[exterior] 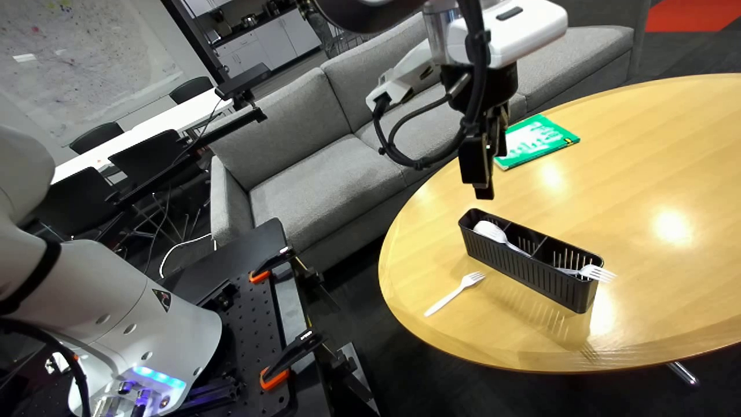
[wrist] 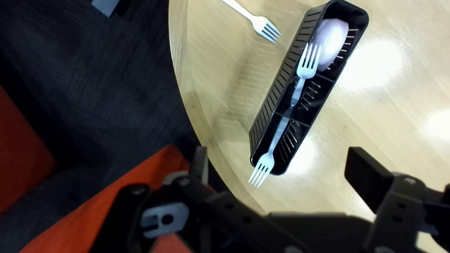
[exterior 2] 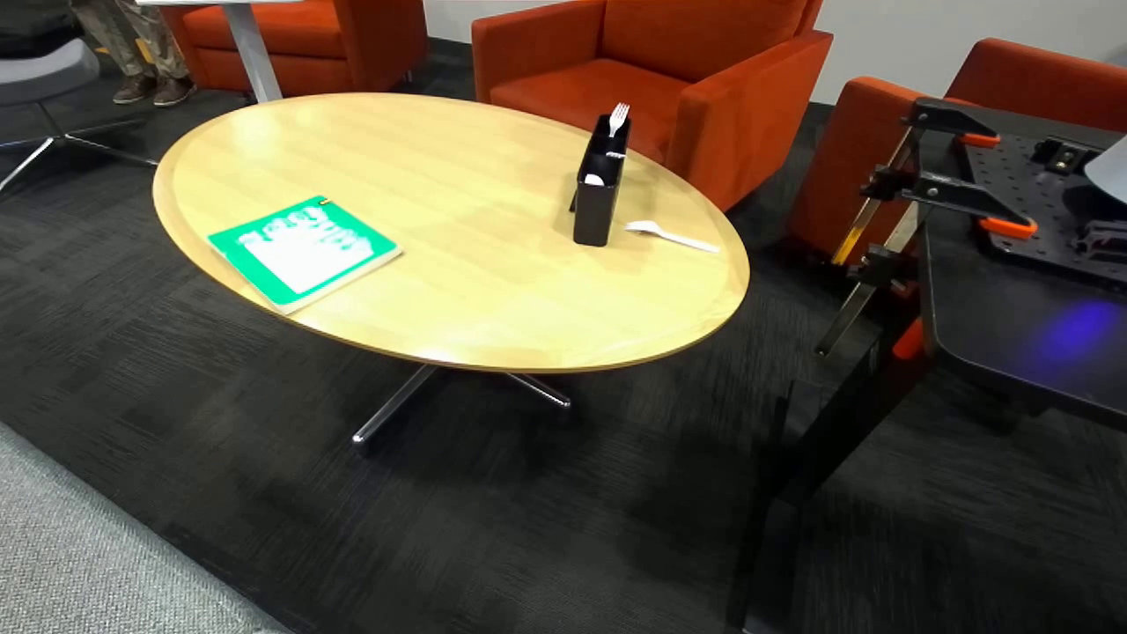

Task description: Move the black rack to the left

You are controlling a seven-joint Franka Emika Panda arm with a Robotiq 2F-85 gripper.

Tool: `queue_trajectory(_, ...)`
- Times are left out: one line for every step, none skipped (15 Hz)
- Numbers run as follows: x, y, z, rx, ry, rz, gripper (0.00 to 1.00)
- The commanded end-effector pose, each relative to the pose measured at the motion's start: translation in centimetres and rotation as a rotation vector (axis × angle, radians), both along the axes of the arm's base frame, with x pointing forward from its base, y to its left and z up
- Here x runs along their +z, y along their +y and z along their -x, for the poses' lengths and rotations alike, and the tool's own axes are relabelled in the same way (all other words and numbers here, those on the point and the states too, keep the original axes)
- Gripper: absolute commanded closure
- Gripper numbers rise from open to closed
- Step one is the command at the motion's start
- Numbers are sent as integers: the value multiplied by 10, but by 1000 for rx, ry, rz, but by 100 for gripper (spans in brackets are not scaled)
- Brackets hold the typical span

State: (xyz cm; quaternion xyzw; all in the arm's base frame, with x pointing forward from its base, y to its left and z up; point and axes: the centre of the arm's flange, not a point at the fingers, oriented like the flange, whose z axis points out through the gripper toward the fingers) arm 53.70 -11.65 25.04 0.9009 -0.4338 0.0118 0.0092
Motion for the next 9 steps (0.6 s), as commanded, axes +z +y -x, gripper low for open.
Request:
queue_trajectory(-47,1,-16,-50,6,-31,0)
queue_trajectory(-60,0,-19,-75,-3,-26,0)
queue_trajectory(-74,-1,-22,-83,-8,-45,0)
queue_trajectory(-87,-3,-25,-99,-17,-52,0)
queue_trajectory(-99,-4,-28,-115,-29,-61,0)
queue_trajectory(-111,-6,-31,-127,-29,-69,0)
queue_trajectory(-123,-8,-33,-133,-26,-78,0)
queue_trajectory(-133,-9,-35,-138,-22,-90,0)
queue_trajectory(-142,-9,-37,-144,-15,-95,0)
